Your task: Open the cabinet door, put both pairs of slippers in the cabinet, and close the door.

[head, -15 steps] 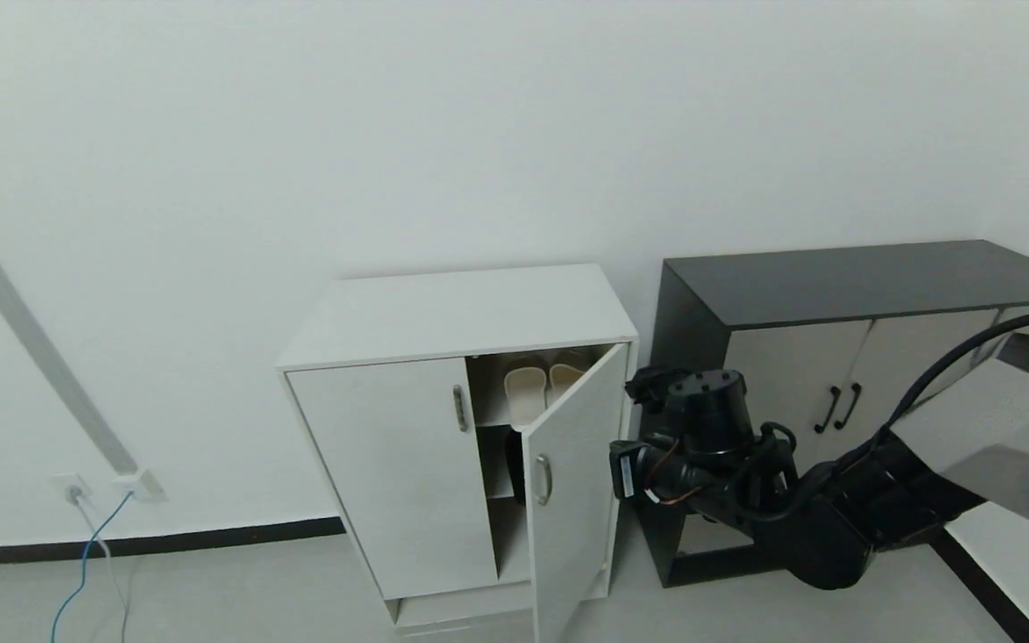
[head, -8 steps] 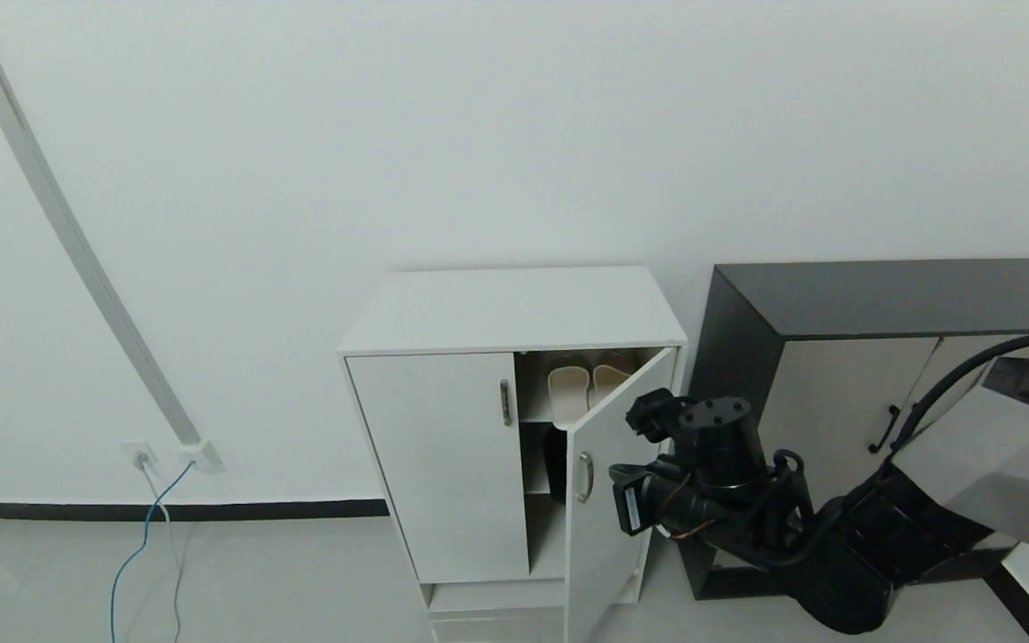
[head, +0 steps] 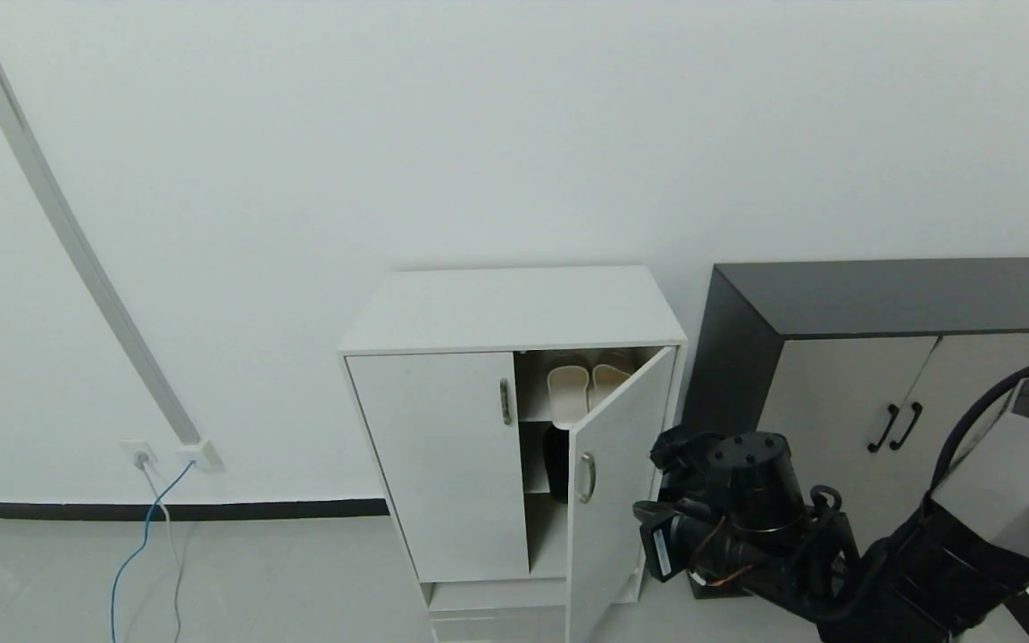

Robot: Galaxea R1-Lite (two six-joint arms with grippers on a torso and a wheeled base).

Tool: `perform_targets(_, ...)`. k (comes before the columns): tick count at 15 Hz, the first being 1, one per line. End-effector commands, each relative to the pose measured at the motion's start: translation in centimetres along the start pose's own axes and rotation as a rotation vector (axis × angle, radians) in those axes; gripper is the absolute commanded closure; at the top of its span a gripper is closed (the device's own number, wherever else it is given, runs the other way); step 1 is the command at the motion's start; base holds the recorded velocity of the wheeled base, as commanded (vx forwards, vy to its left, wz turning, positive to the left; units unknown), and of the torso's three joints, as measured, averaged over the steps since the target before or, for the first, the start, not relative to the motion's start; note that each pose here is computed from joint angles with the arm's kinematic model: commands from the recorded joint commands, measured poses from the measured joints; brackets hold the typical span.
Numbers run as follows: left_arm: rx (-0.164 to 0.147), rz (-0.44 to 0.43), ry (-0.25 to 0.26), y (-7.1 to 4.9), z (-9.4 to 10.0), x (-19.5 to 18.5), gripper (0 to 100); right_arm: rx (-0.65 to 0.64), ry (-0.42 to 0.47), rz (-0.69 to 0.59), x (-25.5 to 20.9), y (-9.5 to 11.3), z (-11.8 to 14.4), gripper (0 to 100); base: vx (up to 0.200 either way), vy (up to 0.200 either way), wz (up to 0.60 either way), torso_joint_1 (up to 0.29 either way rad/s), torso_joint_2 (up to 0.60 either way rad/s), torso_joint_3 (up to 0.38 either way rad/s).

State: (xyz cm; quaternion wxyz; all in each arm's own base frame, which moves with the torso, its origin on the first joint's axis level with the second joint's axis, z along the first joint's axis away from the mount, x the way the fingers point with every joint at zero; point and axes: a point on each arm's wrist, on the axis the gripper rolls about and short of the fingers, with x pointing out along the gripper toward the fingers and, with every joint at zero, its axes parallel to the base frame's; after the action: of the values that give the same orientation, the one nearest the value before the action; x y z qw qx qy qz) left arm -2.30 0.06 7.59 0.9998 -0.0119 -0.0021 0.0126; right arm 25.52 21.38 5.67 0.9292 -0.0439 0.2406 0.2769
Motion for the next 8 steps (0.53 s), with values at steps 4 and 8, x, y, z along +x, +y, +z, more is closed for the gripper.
perform_targets(4,-0.001,0.001,0.001,0.0,0.0,0.0,100,-0.006,0.016,0.005,-0.3,0.2,-0.5,100,0.150,0.000,0.00,-0.003,0.00,0.005)
perform_targets(8,-0.001,0.002,0.002,0.0,0.0,0.0,100,-0.014,0.028,-0.002,1.0,0.2,-0.8,100,0.000,0.000,0.00,0.000,0.00,0.000)
